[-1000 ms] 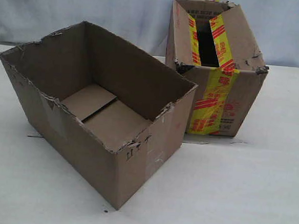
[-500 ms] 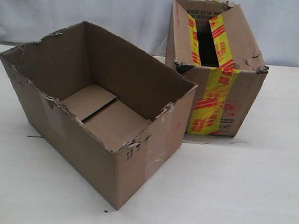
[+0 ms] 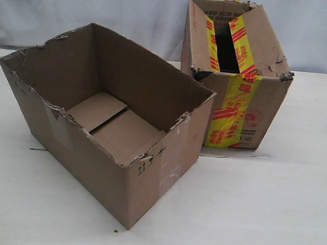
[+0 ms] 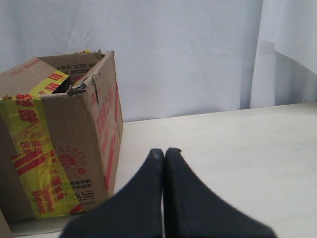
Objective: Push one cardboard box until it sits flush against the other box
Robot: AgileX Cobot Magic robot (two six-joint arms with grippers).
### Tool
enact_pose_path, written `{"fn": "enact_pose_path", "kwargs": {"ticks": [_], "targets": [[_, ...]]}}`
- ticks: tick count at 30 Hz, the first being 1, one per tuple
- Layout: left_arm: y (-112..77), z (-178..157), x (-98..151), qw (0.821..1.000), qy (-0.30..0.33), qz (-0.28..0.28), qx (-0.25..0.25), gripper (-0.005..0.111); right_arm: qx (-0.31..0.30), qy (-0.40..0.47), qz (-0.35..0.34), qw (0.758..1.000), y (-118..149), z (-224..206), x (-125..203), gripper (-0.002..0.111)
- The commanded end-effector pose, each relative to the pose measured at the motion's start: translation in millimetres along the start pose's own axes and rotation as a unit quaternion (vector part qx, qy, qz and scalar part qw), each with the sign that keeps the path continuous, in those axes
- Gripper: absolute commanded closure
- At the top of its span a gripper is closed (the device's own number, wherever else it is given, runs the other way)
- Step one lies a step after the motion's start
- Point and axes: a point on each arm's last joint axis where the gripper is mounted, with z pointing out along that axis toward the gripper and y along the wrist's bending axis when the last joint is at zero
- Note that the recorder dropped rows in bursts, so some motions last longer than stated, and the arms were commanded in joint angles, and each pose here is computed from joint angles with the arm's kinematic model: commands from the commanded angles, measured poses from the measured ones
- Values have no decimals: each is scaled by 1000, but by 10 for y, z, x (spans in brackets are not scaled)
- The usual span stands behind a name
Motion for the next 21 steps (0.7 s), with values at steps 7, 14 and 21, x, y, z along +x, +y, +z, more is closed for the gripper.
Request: {"fn": "enact_pose_path", "kwargs": {"ticks": [7,14,21], "targets": [[64,962,210,955,283,44,-71,107,3,-3,2,1000,-5,0,7,109],[156,1534,551,916,386,56,-88,107,3,-3,2,1000,-5,0,7,109],[222,1877,776,902,418,56,-96,107,3,-3,2,1000,-5,0,7,109]]}}
